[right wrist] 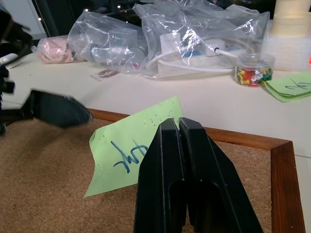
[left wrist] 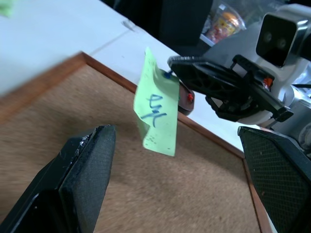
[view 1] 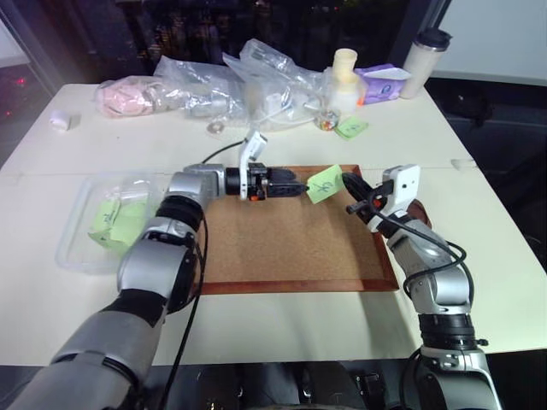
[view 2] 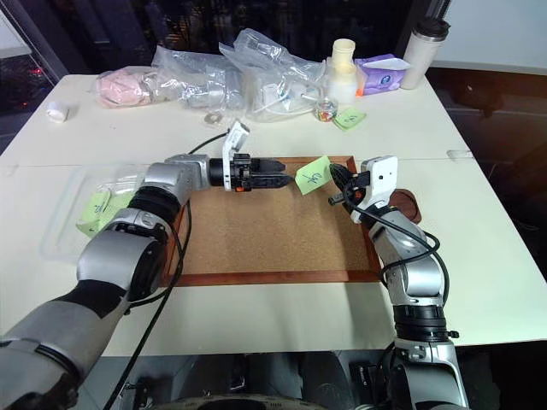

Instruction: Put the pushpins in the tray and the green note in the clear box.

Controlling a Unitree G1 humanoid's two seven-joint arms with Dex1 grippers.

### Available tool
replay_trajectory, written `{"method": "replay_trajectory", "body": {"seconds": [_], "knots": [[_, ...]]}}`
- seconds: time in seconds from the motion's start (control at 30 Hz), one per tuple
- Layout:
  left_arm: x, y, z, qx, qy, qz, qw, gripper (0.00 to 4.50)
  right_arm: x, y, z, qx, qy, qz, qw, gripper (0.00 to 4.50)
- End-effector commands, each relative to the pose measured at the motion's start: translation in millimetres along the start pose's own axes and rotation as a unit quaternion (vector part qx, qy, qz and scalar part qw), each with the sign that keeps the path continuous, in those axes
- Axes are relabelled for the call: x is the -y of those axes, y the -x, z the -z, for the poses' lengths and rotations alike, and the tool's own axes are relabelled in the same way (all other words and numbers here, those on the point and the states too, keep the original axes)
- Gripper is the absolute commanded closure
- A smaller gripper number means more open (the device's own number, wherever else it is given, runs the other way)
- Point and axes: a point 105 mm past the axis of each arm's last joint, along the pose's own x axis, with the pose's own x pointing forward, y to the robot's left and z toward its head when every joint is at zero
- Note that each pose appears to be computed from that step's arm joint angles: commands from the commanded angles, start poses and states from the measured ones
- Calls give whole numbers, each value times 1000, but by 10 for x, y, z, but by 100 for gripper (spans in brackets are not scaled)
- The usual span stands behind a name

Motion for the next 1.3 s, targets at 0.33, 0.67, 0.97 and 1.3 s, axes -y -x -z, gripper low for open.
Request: {"method": "replay_trajectory", "body": {"seconds": [0.33, 0.67, 0.97, 1.3], "knots": [[122, -395, -183, 49, -3, 13, 999, 140, -37, -9, -255, 35, 24, -11, 999, 450], [45, -367, -183, 52, -6, -17, 998, 446, -9, 12, -227, 31, 23, -5, 999, 450], [-22, -229, -170, 44, -4, -30, 999, 350, 16, 24, -201, 28, 22, 2, 999, 450], [-107, 4, -224, 42, -25, -48, 998, 6, 12, 31, -201, 27, 21, 1, 999, 450]]}}
